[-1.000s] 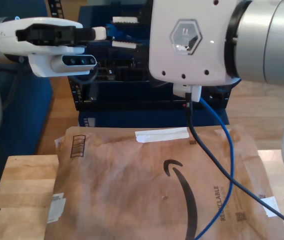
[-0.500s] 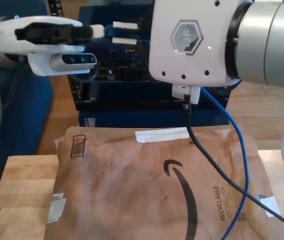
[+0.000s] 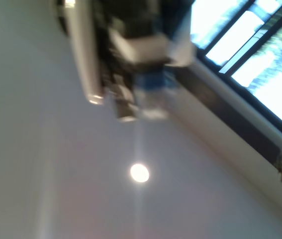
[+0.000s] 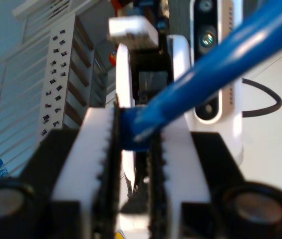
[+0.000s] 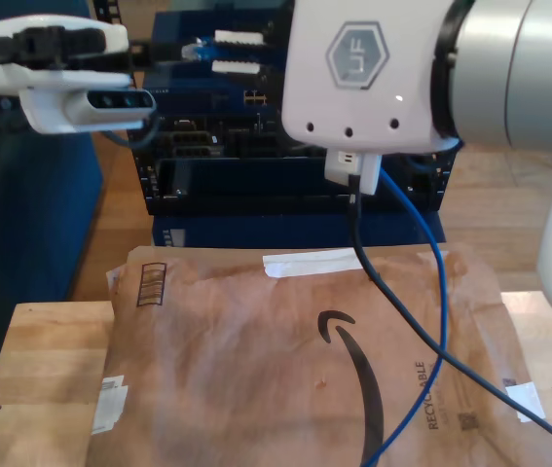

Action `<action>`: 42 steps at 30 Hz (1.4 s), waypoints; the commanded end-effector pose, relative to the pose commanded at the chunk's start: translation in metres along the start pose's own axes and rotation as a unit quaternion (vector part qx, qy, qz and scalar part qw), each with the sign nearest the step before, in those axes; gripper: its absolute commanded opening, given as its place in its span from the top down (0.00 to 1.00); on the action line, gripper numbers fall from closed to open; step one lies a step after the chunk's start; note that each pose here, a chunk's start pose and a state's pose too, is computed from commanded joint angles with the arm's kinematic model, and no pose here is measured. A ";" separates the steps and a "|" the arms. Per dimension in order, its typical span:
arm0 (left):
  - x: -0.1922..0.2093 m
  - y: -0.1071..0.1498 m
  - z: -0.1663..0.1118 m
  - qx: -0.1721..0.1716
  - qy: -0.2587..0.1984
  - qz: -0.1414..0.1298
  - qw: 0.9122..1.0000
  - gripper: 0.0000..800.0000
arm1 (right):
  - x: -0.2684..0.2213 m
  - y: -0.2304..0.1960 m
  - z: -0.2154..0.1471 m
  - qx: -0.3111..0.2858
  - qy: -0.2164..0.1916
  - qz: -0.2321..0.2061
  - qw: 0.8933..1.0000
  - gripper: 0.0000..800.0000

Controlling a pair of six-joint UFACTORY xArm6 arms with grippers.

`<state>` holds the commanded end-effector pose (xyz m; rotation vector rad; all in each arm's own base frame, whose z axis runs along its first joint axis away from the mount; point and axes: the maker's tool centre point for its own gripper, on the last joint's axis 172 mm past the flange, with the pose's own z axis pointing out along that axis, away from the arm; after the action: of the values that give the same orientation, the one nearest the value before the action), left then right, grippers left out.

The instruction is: Grab the cable and plug it in

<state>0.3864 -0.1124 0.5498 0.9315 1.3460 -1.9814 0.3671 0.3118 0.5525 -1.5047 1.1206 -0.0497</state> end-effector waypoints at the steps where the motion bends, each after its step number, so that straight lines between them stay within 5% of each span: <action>1: -0.003 -0.001 -0.005 -0.008 -0.001 0.004 1.000 0.01 | 0.006 -0.002 0.000 0.000 0.005 0.004 1.000 1.00; 5: -0.008 0.004 -0.022 -0.037 -0.009 0.009 0.999 0.01 | 0.037 -0.007 -0.004 -0.003 0.034 0.038 0.999 1.00; 10: 0.008 0.018 -0.032 -0.091 0.046 -0.006 0.995 0.00 | 0.063 -0.009 -0.005 -0.016 0.059 0.070 0.996 1.00; 15: 0.041 0.028 -0.047 -0.144 0.141 -0.036 0.979 0.00 | 0.115 0.015 0.004 -0.070 0.101 0.109 0.986 1.00; 18: 0.062 0.034 -0.064 -0.164 0.199 -0.017 0.966 0.00 | 0.168 0.035 -0.003 -0.110 0.142 0.153 0.972 1.00; 23: 0.107 0.032 -0.105 -0.181 0.308 0.018 0.934 0.00 | 0.220 0.054 -0.028 -0.152 0.182 0.237 0.942 1.00; 25: 0.126 0.029 -0.122 -0.189 0.338 -0.001 0.922 0.00 | 0.230 0.066 -0.030 -0.169 0.191 0.262 0.931 1.00; 27: 0.156 0.022 -0.151 -0.203 0.390 -0.046 0.897 0.00 | 0.234 0.076 -0.029 -0.182 0.198 0.280 0.922 1.00; 32: 0.187 0.017 -0.208 -0.220 0.474 -0.028 0.852 0.00 | 0.253 0.091 -0.043 -0.205 0.234 0.279 0.909 1.00; 37: 0.233 -0.009 -0.271 -0.228 0.552 -0.075 0.799 0.00 | 0.274 0.125 -0.052 -0.258 0.278 0.279 0.882 1.00; 42: 0.284 -0.045 -0.293 -0.207 0.595 -0.105 0.769 0.00 | 0.284 0.143 -0.063 -0.289 0.303 0.292 0.860 1.00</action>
<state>0.2492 0.1586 0.2738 1.9874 2.4793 -0.9577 0.3958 0.1042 0.3049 -1.6353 2.2251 0.2759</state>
